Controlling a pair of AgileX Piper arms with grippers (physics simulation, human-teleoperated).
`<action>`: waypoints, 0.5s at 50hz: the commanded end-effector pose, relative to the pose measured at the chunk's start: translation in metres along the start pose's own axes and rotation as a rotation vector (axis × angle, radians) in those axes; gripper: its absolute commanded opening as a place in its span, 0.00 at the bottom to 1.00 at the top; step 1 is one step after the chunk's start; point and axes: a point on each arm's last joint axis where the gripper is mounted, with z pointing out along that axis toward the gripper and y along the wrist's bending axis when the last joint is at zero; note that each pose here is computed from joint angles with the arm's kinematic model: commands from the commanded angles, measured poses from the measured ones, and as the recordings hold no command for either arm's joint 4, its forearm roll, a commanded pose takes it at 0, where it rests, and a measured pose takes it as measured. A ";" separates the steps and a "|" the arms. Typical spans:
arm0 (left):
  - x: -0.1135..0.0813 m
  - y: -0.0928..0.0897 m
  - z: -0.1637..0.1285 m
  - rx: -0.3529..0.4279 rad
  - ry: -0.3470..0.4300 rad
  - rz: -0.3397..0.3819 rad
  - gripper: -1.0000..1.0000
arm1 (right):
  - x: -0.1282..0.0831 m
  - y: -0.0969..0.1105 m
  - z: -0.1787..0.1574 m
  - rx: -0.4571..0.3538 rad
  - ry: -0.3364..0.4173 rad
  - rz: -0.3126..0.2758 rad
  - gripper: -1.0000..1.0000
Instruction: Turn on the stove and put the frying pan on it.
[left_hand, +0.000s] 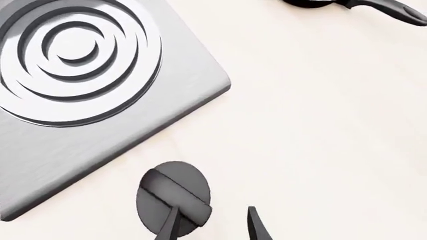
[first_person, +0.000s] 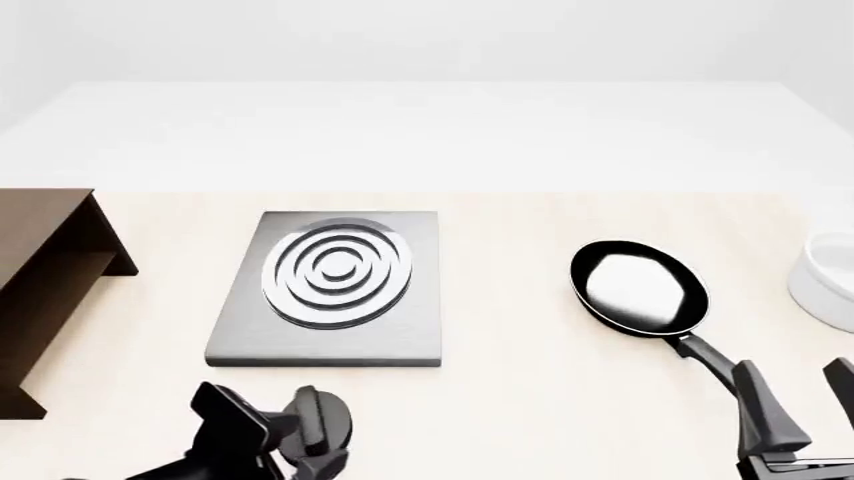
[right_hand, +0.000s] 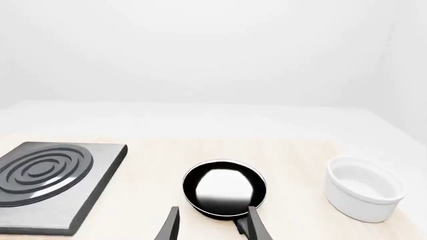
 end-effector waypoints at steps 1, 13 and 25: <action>0.001 -0.003 0.005 0.016 0.001 0.008 1.00 | 0.000 0.000 -0.001 0.001 -0.001 0.004 1.00; 0.000 -0.006 0.009 0.028 0.002 0.013 1.00 | 0.000 0.000 -0.001 0.002 -0.001 0.002 1.00; -0.013 -0.012 0.011 0.046 -0.014 0.038 1.00 | -0.001 0.000 -0.001 0.003 -0.002 -0.001 1.00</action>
